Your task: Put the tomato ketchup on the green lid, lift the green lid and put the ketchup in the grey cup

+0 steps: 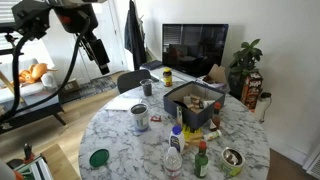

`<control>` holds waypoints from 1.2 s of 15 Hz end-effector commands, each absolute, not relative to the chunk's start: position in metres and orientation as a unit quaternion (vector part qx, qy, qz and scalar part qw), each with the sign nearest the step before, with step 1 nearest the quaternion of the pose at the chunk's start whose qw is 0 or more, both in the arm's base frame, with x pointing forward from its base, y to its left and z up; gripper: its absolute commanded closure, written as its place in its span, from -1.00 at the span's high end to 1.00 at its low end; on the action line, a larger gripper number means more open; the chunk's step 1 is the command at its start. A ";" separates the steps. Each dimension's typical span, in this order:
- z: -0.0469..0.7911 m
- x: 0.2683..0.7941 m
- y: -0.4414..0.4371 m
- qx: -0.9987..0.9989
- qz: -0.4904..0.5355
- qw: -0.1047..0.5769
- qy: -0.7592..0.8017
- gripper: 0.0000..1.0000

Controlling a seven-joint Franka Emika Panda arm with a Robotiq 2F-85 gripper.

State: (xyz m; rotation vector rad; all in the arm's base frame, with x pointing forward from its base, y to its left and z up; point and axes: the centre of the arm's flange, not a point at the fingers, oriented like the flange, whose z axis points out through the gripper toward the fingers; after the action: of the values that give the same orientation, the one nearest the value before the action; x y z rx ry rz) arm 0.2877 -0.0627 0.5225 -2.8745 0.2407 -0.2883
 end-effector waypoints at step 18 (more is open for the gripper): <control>0.411 0.322 0.129 -0.986 0.022 0.105 -0.131 1.00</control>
State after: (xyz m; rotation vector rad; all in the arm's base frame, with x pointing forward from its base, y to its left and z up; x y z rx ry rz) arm 0.3225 0.1296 0.4101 -2.9049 -0.3878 0.0657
